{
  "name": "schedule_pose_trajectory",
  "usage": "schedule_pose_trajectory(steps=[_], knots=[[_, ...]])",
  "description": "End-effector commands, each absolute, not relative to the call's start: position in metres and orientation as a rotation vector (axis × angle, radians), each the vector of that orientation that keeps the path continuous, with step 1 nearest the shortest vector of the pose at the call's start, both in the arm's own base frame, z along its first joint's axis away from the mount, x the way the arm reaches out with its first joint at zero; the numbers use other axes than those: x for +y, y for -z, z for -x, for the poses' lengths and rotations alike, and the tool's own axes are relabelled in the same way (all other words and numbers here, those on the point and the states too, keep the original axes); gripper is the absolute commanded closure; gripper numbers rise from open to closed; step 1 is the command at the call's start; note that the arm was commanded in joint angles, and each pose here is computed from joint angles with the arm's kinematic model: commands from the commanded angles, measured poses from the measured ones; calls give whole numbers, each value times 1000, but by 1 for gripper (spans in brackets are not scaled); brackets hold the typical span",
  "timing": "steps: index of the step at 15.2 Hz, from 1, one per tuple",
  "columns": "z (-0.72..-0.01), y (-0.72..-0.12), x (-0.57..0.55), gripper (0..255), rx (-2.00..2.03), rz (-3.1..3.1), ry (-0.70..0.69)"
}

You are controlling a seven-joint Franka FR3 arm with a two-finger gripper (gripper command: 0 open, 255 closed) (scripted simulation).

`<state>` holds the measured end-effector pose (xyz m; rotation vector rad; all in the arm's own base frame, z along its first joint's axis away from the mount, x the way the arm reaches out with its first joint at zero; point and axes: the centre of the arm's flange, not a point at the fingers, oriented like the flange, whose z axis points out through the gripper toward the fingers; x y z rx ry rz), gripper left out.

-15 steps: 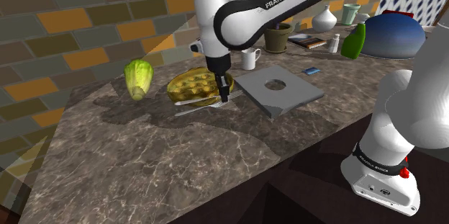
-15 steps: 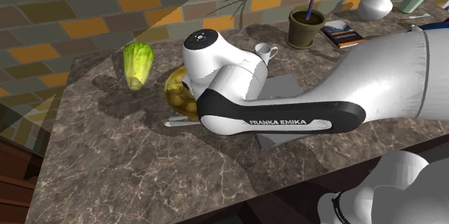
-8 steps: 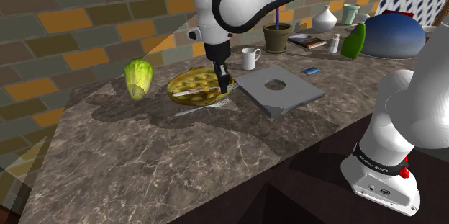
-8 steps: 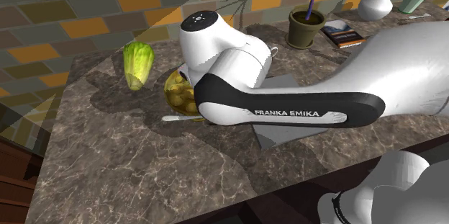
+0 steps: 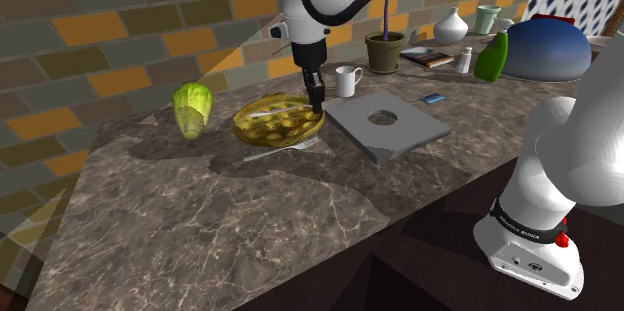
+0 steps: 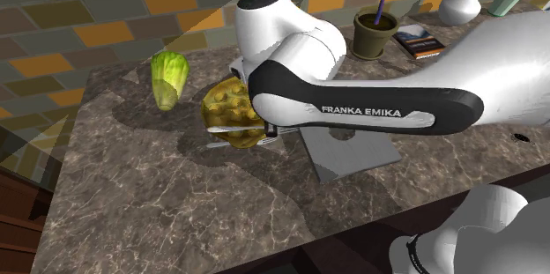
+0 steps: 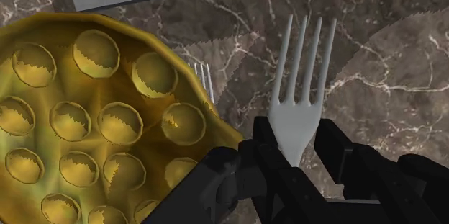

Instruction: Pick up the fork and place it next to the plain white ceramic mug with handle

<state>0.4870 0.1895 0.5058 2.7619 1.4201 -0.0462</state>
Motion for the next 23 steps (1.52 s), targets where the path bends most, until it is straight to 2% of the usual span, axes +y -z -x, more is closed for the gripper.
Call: schedule_pose_trajectory(steps=[1, 21, 23], knots=[[-497, -506, 167, 255, 1422, -2761, 47], [-592, -507, -84, 255, 1422, -2761, 47], [-592, -497, -84, 255, 1422, -2761, 47]])
